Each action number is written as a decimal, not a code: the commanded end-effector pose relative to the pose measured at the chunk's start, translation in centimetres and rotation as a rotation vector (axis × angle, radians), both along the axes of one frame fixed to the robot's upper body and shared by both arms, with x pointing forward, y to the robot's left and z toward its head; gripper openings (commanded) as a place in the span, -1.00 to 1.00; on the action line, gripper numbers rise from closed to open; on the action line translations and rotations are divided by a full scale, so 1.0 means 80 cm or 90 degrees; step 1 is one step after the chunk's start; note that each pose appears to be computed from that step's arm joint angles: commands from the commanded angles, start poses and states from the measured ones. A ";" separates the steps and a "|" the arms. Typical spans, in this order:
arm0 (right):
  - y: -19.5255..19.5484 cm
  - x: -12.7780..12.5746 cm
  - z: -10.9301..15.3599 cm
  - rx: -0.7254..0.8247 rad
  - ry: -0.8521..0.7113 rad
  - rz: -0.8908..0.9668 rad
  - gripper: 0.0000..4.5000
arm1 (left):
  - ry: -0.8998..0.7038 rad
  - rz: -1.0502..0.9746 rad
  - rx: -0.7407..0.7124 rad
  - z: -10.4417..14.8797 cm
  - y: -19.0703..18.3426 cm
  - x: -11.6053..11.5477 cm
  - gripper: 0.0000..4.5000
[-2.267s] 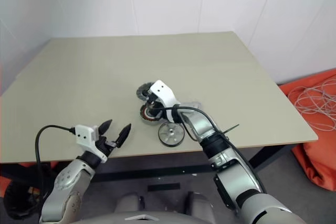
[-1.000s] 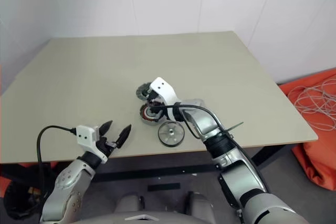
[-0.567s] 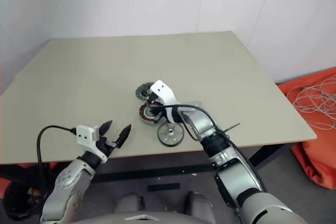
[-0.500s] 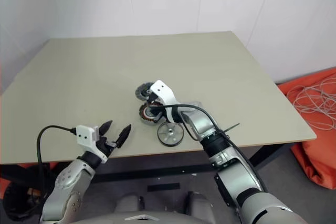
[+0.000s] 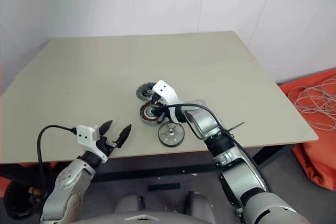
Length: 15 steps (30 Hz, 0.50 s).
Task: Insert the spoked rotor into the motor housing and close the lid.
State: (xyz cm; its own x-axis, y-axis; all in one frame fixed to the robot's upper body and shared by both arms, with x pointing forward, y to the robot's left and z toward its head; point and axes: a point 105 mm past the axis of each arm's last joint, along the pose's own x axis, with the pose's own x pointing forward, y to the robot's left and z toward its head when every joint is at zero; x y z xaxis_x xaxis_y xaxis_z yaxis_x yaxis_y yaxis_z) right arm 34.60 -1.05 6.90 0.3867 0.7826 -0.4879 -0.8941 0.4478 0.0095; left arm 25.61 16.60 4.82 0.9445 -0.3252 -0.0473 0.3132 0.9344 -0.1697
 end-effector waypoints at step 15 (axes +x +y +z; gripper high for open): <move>0.017 0.020 0.026 0.045 -0.054 -0.033 -0.99 | -0.022 -0.001 0.003 0.007 0.001 0.001 1.00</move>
